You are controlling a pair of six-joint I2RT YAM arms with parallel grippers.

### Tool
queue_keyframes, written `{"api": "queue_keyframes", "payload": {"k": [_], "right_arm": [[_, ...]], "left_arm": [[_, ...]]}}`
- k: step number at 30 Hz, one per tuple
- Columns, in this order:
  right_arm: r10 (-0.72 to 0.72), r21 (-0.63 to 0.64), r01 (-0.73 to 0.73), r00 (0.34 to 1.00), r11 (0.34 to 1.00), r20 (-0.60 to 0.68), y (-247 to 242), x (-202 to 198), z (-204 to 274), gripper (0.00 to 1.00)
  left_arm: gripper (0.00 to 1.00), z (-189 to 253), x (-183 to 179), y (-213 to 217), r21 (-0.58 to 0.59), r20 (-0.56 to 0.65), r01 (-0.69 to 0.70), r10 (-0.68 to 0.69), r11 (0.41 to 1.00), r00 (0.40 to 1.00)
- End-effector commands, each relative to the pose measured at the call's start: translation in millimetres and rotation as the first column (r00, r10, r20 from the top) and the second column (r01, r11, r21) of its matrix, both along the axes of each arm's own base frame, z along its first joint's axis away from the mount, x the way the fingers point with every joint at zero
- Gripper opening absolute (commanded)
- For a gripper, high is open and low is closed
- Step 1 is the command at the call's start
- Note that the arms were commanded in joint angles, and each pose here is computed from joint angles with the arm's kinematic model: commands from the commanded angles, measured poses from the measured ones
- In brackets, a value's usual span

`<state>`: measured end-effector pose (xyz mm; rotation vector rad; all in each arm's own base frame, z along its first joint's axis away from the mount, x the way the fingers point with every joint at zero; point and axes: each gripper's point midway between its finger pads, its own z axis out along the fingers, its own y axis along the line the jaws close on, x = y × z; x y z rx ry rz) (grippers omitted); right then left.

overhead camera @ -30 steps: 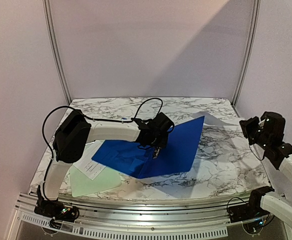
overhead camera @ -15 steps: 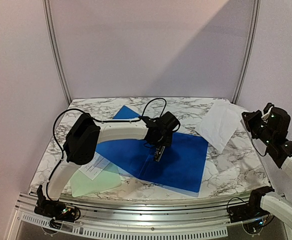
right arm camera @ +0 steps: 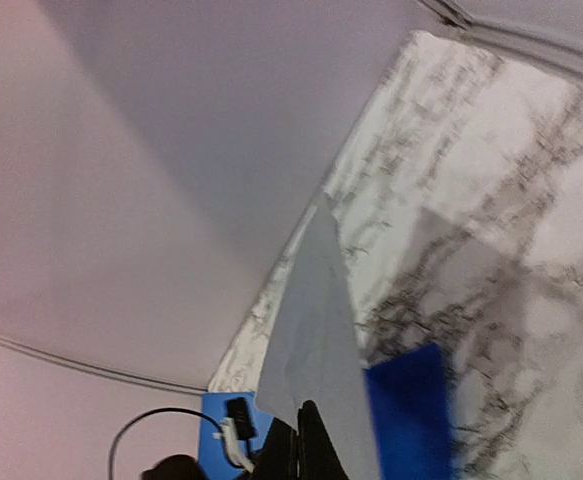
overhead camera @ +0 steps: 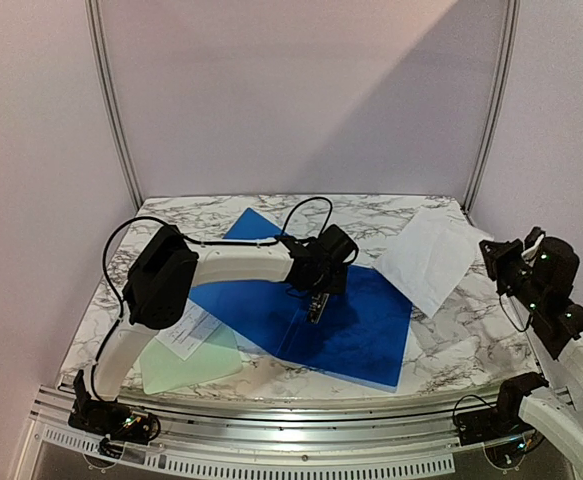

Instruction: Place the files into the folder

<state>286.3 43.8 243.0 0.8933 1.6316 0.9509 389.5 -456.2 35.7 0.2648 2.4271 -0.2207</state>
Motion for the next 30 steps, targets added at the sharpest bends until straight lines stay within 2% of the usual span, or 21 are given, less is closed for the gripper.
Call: {"api": "queue_keyframes", "payload": {"k": [1,7,16,20,30], "right_arm": [[0.014,0.088,0.010,0.961,0.996,-0.277,11,-20,-97,0.00],[0.031,0.040,-0.018,0.928,0.999,-0.370,30,-34,-132,0.00],[0.196,-0.071,-0.265,0.844,0.962,-0.499,75,-53,-162,0.01],[0.199,-0.103,-0.290,0.835,0.951,-0.512,76,-59,-167,0.05],[0.326,-0.028,-0.380,0.828,0.925,-0.455,106,-65,-164,0.09]], "left_arm": [[0.70,31,-1,-4,-0.046,0.046,0.035,-0.033,0.998,0.998],[0.76,53,-3,-2,-0.075,0.091,0.064,-0.057,0.995,0.994],[0.76,54,-5,3,-0.046,0.100,0.077,-0.072,0.996,0.992],[0.74,51,-4,0,-0.046,0.099,0.094,-0.089,0.994,0.991],[0.74,58,5,-12,-0.044,0.128,0.156,-0.149,0.987,0.981]]}}
